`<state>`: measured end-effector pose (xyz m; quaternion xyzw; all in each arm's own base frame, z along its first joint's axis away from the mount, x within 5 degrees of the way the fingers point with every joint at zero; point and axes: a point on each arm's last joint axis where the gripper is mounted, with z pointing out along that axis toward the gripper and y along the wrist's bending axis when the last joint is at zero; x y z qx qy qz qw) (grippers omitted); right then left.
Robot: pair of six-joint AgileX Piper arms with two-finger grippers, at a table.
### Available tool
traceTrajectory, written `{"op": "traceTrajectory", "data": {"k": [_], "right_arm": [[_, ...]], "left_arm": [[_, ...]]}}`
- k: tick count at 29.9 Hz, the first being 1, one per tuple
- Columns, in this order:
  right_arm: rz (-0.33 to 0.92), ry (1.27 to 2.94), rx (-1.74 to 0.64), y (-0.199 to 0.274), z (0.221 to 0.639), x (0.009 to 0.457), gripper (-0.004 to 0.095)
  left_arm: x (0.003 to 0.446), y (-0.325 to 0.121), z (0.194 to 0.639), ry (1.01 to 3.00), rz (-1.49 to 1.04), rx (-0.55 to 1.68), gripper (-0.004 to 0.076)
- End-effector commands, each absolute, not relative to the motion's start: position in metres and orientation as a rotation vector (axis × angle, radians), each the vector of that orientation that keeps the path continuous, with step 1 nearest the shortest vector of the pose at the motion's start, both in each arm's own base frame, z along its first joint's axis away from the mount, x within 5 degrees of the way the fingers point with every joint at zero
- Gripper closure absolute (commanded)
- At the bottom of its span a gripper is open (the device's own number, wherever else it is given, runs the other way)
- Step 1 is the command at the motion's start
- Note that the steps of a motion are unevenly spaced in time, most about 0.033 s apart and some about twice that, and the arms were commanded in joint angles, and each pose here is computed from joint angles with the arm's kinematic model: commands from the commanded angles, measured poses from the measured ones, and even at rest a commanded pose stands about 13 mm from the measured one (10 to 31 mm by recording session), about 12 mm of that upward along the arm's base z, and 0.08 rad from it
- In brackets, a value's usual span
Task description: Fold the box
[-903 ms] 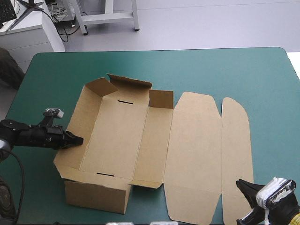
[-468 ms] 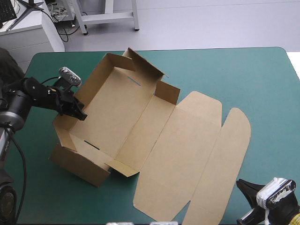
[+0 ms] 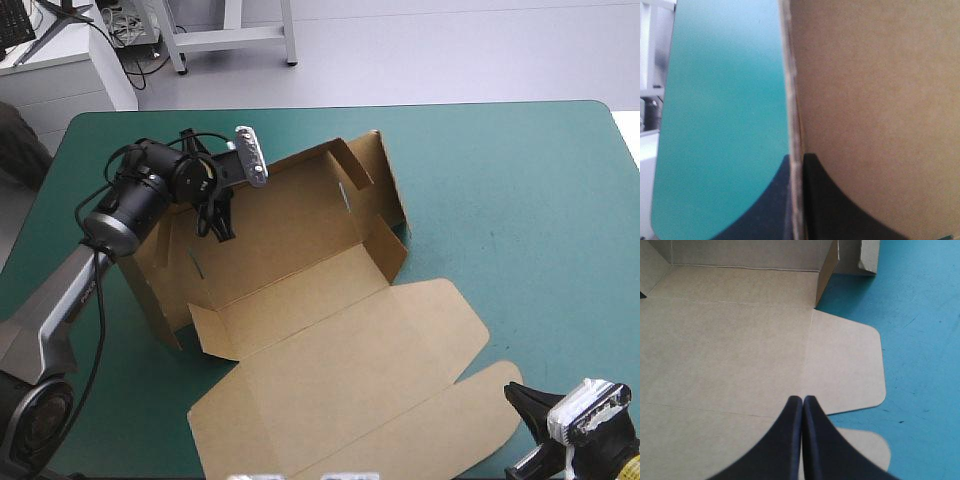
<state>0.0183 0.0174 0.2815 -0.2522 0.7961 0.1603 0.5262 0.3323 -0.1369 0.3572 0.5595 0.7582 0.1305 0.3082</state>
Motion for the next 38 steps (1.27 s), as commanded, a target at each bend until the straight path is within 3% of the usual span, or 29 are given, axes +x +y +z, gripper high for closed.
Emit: {"op": "traceTrajectory", "data": {"k": [1,10,19,34,38], "right_arm": [[0.392,1.831,-0.572,0.018,0.294,0.021,0.0927],[0.392,1.834,-0.573,0.018,0.294,0.021,0.0927],[0.389,1.833,-0.574,0.018,0.294,0.021,0.0927],[0.397,1.834,-0.565,0.018,0.294,0.021,0.0927],[0.399,1.832,-0.562,0.018,0.295,0.021,0.0927]], "left_arm": [[0.317,-0.157,0.392,1.782,0.437,1.492,0.0734],[0.275,-0.204,0.404,1.564,0.485,1.686,0.0734],[0.232,-0.212,0.409,1.380,0.549,1.718,0.0734],[0.211,-0.196,0.329,1.066,0.669,1.735,0.0734],[0.213,-0.195,0.325,1.086,0.666,1.654,0.0734]]}}
